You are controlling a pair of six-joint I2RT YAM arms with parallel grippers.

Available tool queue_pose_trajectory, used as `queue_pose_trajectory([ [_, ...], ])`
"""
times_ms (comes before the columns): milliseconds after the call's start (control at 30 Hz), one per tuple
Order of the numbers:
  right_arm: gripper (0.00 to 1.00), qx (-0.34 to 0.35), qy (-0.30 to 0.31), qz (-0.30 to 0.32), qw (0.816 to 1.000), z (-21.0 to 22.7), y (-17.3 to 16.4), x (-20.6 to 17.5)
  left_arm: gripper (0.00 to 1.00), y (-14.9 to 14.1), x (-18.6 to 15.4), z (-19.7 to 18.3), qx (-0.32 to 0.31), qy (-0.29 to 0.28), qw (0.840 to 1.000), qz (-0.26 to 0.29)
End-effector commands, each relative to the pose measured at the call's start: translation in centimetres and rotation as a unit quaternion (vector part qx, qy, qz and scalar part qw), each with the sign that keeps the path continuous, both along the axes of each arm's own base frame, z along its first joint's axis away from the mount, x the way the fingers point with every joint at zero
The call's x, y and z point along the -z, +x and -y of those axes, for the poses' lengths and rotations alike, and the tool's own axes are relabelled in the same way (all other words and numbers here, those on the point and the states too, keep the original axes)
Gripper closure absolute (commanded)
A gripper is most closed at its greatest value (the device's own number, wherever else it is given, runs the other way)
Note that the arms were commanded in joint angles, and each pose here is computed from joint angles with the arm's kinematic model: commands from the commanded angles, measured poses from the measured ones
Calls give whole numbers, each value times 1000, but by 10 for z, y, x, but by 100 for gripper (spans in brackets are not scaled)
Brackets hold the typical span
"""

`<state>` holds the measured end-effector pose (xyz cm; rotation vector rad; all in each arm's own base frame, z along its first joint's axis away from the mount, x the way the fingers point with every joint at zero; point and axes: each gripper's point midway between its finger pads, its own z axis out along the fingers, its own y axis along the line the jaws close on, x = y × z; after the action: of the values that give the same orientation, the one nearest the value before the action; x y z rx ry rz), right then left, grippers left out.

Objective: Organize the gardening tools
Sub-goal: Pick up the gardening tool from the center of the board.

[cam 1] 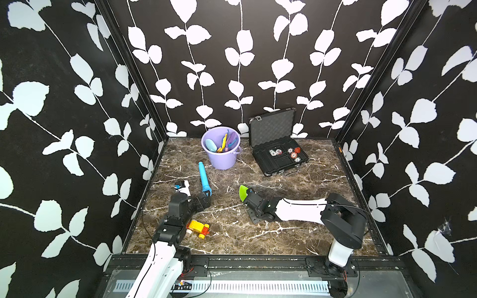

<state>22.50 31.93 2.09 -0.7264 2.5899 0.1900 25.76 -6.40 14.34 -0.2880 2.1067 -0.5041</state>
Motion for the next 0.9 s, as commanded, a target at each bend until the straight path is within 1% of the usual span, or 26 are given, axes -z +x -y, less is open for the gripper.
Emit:
queue_pose_trajectory([
  [0,100,-21,26,39,999,-11,3,-22,1,5,-5,6,9,-20,1000,11],
  [167,100,-48,57,83,994,-22,2,-42,1,10,-8,16,29,-35,999,7],
  [333,100,-63,73,132,987,-31,5,-59,1,18,-21,34,66,-70,995,17],
  [433,100,-64,83,143,984,-34,7,-65,1,21,-29,42,86,-81,993,21],
  [633,100,-67,90,148,983,-37,7,-67,1,23,-40,53,115,-103,987,32],
  [800,100,-65,98,154,981,-34,6,-67,1,23,-51,65,152,-104,982,38],
  [867,100,-67,116,165,977,-35,5,-80,1,23,-55,71,169,-101,980,39],
])
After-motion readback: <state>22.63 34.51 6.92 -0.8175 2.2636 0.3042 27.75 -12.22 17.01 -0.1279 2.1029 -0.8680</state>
